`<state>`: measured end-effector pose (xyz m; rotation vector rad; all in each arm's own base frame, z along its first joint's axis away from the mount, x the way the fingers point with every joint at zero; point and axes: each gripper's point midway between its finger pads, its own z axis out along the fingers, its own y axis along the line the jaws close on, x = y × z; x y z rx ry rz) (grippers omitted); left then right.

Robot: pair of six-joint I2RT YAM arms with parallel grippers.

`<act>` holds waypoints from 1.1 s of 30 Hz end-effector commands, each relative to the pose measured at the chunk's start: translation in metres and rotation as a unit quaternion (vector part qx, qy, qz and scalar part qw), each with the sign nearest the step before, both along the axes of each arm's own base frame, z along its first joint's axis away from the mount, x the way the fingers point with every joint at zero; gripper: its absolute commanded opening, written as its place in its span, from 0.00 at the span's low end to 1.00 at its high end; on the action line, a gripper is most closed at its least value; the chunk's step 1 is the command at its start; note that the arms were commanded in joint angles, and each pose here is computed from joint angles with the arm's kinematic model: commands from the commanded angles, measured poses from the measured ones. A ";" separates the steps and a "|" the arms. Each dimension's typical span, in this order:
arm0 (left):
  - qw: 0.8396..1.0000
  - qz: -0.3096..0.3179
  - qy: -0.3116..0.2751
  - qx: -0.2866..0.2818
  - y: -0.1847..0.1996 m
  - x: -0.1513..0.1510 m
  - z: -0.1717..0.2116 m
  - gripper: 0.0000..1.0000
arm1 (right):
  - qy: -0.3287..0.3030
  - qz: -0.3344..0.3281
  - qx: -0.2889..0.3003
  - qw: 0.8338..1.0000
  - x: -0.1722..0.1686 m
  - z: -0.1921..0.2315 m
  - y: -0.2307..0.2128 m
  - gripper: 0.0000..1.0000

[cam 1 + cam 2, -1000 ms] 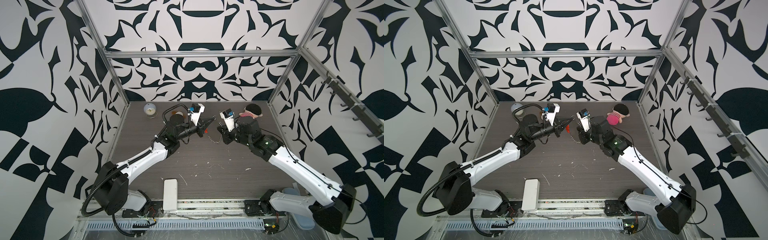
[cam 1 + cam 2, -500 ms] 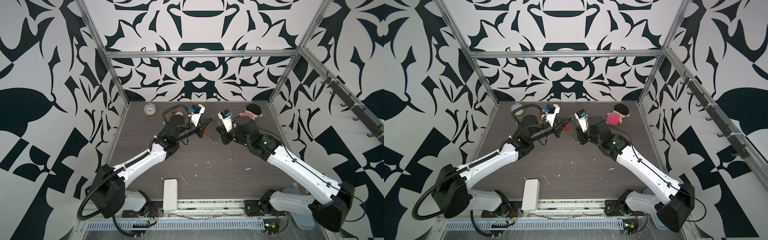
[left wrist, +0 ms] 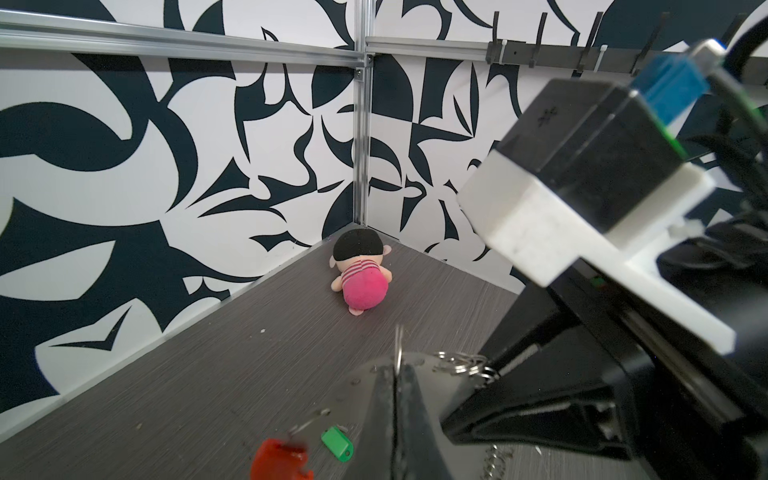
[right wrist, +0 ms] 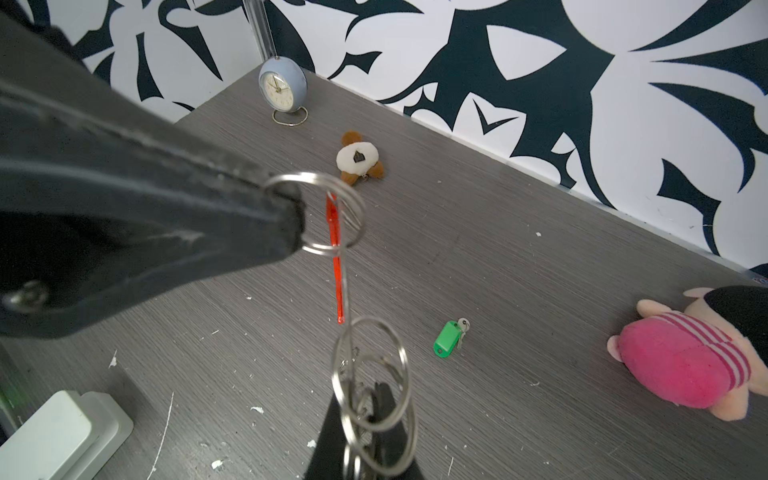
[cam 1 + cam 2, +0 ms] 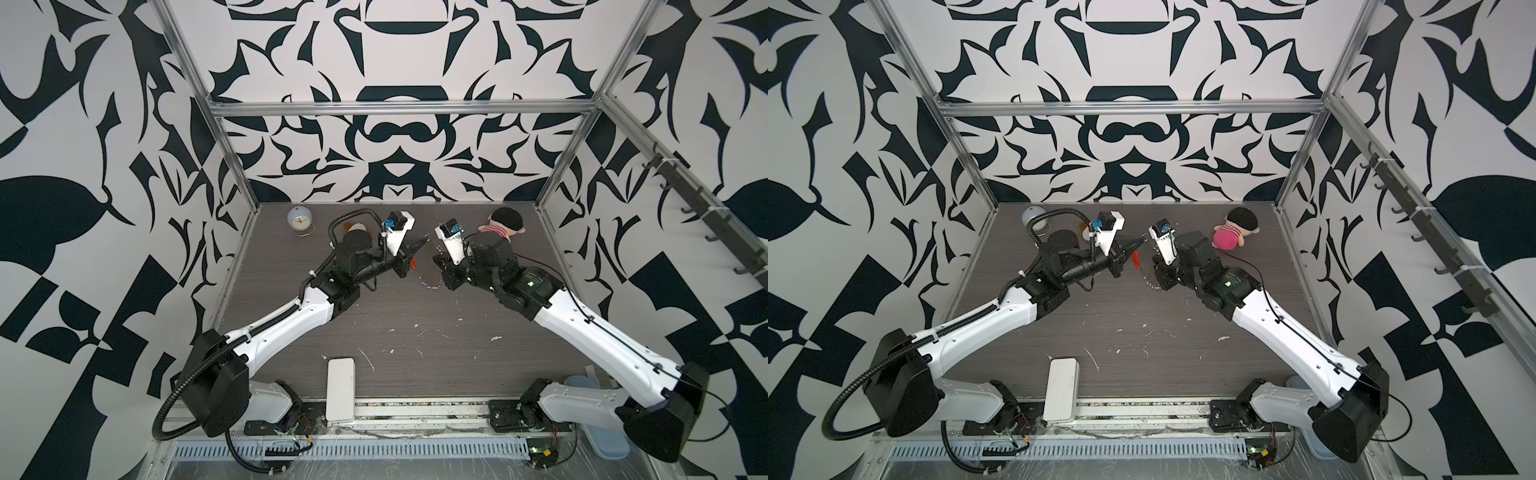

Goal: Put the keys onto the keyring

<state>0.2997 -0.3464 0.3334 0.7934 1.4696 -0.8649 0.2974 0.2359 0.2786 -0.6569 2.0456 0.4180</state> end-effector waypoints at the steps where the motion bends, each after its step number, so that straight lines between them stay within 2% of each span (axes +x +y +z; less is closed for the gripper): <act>1: 0.999 0.023 -0.022 0.001 0.006 0.002 0.017 0.00 | -0.047 0.044 0.039 0.997 -0.007 0.042 0.020 0.00; 7: 0.998 0.032 -0.041 0.030 0.000 0.000 0.009 0.00 | -0.043 0.062 0.037 0.996 -0.015 0.043 0.027 0.00; 24: 0.994 0.059 -0.066 0.058 0.010 0.003 0.004 0.00 | -0.042 0.028 0.035 0.998 -0.006 0.048 0.022 0.00; 33: 0.994 0.080 -0.069 0.042 0.012 0.009 0.012 0.00 | -0.025 0.054 0.033 0.998 -0.010 0.038 0.031 0.00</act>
